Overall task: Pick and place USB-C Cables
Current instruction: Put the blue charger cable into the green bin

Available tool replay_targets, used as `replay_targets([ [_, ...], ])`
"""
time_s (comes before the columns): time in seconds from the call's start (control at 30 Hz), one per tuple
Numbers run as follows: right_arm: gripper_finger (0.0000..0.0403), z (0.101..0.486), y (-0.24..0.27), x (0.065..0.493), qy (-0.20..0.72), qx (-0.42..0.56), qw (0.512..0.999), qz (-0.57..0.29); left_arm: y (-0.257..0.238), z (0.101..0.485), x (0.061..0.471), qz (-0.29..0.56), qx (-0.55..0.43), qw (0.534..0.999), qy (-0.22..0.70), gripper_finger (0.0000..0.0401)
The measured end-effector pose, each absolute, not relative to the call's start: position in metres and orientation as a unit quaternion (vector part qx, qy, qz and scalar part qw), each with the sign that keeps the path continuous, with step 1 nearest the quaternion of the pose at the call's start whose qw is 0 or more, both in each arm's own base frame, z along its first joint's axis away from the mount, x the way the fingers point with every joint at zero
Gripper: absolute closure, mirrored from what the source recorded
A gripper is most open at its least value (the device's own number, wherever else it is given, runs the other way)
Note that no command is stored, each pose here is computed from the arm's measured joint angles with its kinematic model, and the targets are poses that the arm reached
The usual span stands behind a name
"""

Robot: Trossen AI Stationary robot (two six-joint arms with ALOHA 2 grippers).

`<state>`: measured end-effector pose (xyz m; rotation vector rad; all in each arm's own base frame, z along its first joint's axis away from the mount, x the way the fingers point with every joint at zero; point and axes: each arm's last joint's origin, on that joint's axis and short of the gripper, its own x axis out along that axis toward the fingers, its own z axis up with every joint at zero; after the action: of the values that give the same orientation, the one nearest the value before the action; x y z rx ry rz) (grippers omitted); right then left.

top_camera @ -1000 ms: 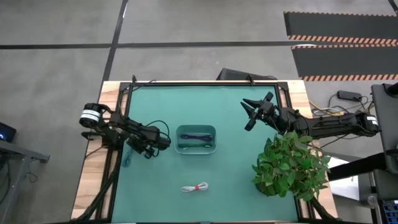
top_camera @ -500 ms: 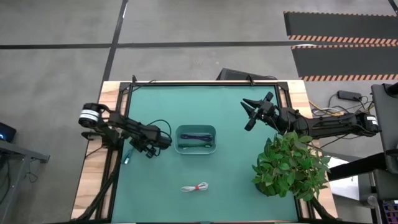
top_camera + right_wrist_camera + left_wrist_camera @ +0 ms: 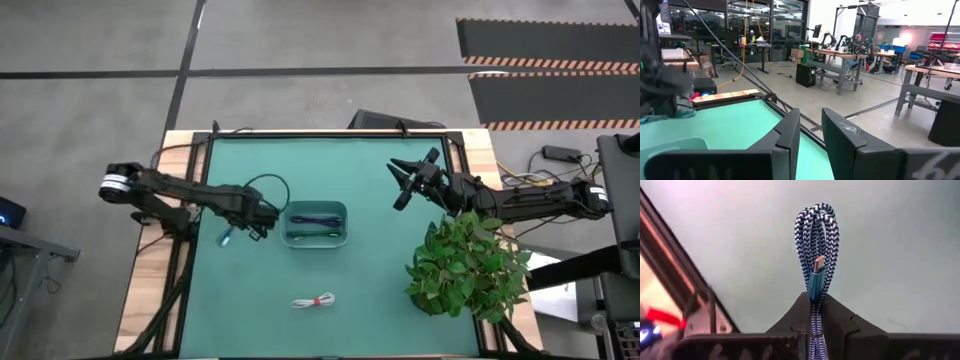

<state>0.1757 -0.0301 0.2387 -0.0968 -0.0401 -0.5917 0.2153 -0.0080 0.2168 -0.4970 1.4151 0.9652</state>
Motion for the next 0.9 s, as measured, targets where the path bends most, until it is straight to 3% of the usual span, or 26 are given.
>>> replay_targets([
  [0.33, 0.0330, 0.239, -0.030, 0.176, -0.020, -0.047, 0.955, -0.291, -0.002, 0.277, 0.228, 0.425, -0.172, 0.750, 0.477, 0.0389],
  [0.57, 0.0330, 0.239, -0.030, 0.176, -0.020, -0.047, 0.955, -0.291, -0.004, 0.297, 0.257, 0.344, -0.134, 0.842, 0.393, 0.0389],
  [0.9, 0.0330, 0.239, -0.030, 0.176, -0.020, -0.048, 0.955, -0.291, -0.009, 0.319, 0.281, 0.266, -0.071, 0.915, 0.295, 0.0390],
])
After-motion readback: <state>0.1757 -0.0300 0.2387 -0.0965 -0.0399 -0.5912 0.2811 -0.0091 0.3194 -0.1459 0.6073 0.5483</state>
